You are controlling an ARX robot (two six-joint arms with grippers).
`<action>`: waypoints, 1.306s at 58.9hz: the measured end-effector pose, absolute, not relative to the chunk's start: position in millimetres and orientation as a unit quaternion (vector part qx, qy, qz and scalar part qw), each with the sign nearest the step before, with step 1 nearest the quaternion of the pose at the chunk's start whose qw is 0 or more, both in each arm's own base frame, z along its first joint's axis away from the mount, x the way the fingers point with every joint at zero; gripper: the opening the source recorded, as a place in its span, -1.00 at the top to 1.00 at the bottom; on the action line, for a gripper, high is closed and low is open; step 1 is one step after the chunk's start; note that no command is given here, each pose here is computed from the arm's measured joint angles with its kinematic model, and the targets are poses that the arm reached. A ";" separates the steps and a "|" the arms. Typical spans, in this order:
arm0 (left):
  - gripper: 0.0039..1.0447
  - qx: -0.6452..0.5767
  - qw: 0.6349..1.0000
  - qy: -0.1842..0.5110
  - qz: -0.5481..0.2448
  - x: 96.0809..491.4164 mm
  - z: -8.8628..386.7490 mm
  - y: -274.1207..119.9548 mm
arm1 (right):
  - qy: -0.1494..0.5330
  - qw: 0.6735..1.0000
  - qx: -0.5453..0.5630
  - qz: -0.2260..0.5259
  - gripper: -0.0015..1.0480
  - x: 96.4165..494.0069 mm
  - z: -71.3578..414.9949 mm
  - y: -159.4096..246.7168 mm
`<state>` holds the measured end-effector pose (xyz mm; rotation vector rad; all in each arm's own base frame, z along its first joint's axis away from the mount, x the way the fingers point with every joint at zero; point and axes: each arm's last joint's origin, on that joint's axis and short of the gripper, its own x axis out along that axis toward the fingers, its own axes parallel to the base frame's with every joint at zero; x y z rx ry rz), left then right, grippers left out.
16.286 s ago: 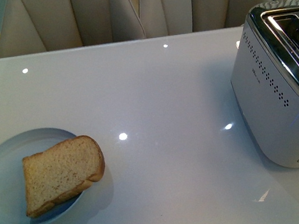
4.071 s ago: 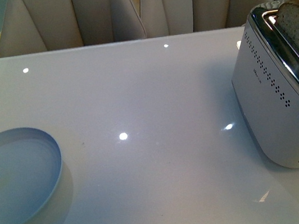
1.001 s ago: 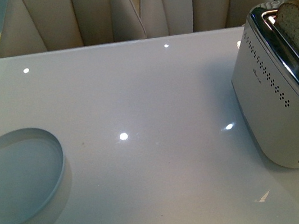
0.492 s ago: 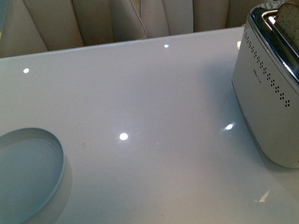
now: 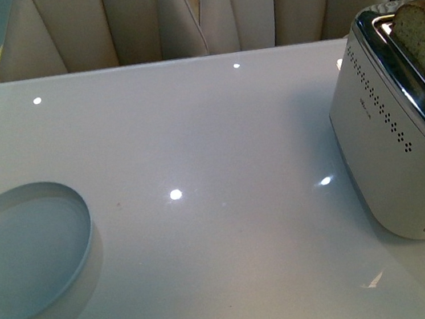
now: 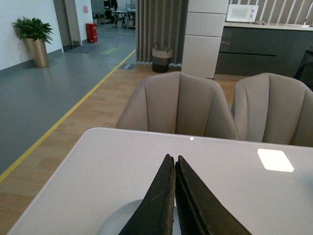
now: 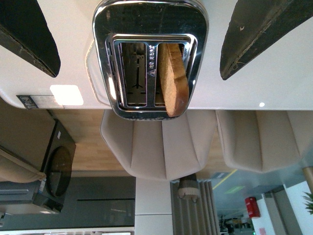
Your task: Left arm holds plate, right arm toasts bread
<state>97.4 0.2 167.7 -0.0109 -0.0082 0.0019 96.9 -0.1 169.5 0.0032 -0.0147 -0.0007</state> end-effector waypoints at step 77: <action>-0.87 -0.004 1.000 -0.004 0.001 97.3 167.6 0.2 | -0.007 1.000 0.002 0.000 -0.83 96.9 169.5 -0.1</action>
